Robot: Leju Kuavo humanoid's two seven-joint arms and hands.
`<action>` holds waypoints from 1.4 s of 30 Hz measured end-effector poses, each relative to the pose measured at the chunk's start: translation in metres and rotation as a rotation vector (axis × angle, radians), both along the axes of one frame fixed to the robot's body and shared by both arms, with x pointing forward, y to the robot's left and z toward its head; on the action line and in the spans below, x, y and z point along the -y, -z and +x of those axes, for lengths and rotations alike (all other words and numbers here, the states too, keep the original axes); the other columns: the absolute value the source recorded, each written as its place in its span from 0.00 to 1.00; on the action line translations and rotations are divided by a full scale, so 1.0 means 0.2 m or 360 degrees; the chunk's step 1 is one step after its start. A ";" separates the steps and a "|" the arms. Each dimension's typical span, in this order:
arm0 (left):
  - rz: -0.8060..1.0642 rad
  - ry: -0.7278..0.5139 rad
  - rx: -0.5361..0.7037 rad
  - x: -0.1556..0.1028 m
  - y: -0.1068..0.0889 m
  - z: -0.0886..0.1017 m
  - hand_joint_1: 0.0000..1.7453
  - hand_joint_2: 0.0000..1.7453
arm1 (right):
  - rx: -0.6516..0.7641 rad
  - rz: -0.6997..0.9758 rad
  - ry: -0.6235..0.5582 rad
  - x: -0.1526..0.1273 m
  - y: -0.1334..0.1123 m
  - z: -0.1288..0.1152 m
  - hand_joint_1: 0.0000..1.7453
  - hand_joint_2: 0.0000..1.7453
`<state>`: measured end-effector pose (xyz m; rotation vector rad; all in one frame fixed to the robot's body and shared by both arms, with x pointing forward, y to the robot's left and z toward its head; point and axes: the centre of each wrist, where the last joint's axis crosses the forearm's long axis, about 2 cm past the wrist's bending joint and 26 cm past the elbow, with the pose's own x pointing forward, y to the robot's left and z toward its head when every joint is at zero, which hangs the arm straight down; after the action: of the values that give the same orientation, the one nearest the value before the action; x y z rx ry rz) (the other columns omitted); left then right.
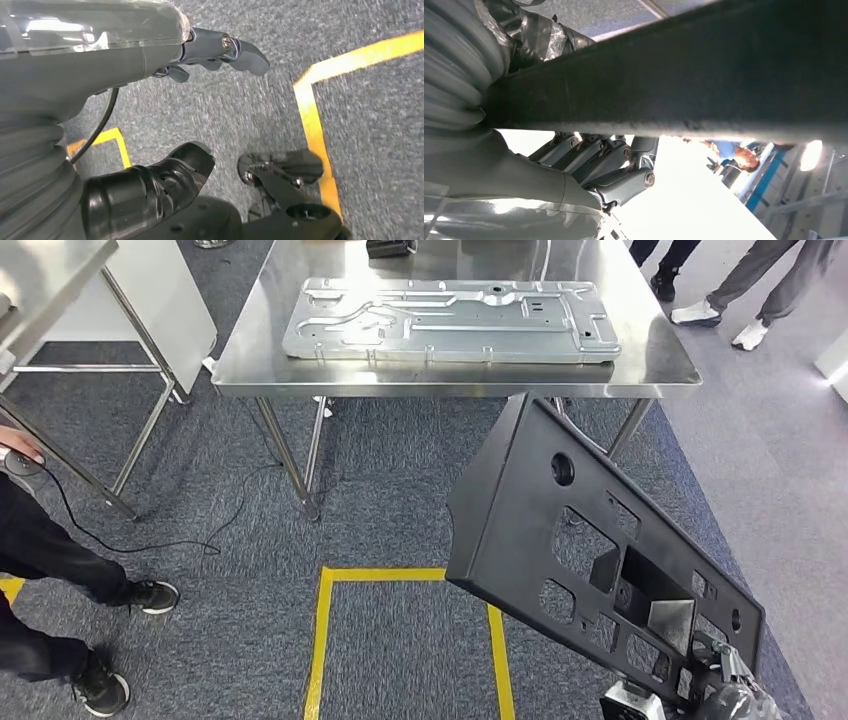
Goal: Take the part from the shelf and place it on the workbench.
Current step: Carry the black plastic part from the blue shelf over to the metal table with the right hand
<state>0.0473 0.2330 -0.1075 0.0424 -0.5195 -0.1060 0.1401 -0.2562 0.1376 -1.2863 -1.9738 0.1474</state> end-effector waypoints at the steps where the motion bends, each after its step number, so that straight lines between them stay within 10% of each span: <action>1: -0.0001 0.0001 0.0000 0.00 0.00 0.00 0.00 1.00 | 0.0002 0.0000 0.0000 0.00 0.00 0.00 1.00 1.00; 42: -0.0004 0.0014 -0.0004 0.01 0.00 0.01 0.00 1.00 | 0.0096 0.0005 -0.0010 0.01 -0.04 0.00 1.00 1.00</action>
<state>0.0488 0.2308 -0.1071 0.0372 -0.5173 -0.1140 0.1409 -0.2591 0.1451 -1.2965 -2.0287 0.1098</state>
